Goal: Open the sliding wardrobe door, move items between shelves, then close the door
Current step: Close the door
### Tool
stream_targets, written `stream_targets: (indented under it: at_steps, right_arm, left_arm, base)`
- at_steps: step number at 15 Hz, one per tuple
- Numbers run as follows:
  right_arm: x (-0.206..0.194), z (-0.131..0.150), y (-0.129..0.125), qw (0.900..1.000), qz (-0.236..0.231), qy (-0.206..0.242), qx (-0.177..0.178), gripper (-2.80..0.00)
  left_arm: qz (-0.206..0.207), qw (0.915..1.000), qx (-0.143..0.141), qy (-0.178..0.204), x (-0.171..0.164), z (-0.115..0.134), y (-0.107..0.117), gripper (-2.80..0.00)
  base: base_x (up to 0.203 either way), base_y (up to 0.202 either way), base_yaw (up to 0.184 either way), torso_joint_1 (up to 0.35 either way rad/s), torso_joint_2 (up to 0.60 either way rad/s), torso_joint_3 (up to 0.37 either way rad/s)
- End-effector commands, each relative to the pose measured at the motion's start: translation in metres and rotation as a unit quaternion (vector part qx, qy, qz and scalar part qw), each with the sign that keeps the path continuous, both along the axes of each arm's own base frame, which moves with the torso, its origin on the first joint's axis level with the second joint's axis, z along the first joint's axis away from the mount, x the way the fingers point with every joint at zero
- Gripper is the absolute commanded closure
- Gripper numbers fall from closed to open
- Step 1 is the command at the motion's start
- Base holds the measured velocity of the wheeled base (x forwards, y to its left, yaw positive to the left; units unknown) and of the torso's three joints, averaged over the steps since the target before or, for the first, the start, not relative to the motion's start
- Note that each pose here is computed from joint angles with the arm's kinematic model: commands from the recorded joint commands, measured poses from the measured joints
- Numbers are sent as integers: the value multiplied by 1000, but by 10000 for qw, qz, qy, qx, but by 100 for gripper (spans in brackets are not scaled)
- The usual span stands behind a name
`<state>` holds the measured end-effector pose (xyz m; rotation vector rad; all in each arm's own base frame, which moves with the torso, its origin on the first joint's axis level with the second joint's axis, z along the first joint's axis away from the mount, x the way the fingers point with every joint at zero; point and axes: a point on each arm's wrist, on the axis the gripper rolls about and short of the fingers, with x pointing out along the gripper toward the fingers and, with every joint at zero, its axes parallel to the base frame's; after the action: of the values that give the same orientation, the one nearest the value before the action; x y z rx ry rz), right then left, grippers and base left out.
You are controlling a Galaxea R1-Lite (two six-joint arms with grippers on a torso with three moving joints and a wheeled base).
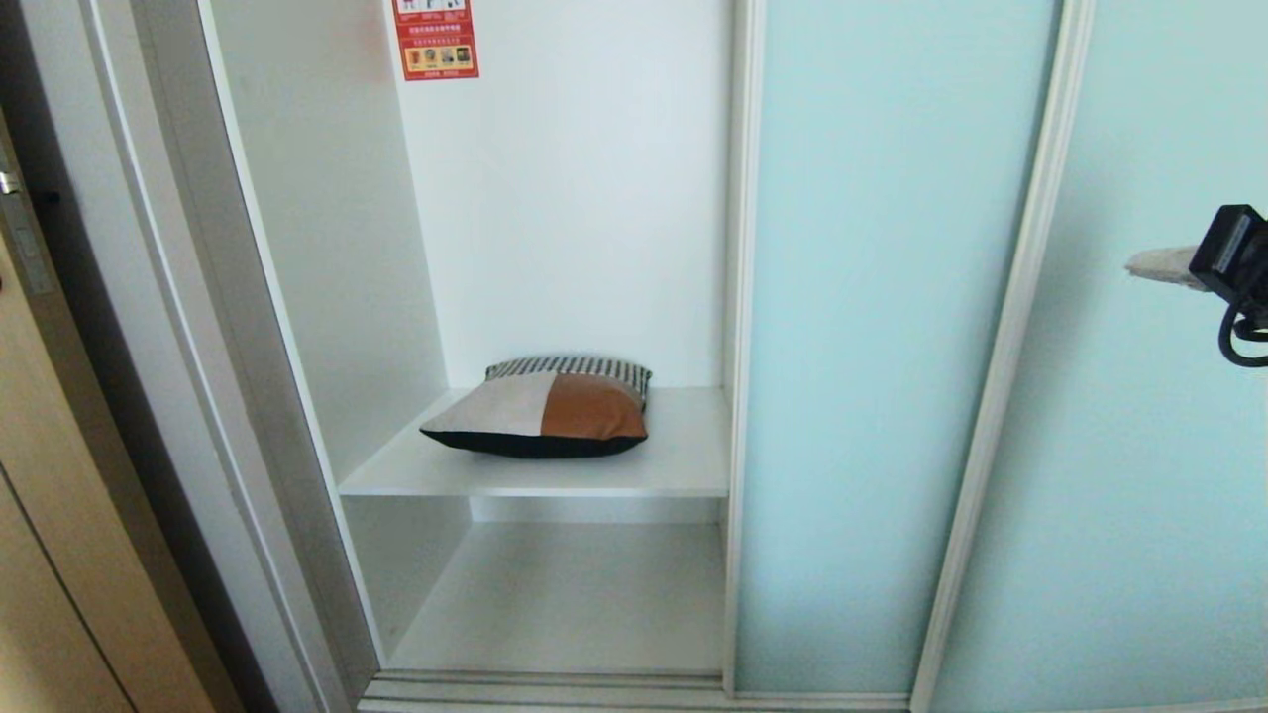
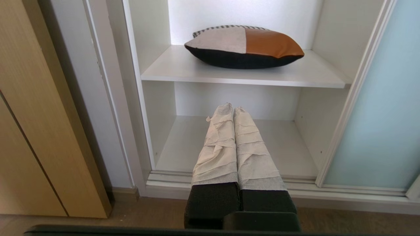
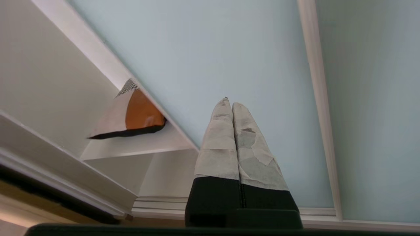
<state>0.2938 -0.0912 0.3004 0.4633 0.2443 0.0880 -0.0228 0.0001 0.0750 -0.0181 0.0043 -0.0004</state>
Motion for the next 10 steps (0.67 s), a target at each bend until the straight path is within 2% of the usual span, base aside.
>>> stream_targets:
  at_steps: [1,10]
  right_arm:
    - [33,-17,-12,9996,-6,245,108,0]
    - [78,-38,-12,9988,72,456,158,0]
  left_arm:
    - [2,10000,-2,9,0,0,0,0]
    - [2,10000,-2,9,0,0,0,0]
  base:
    - [0,0,0,0,0,0]
    - [0,0,0,0,0,0]
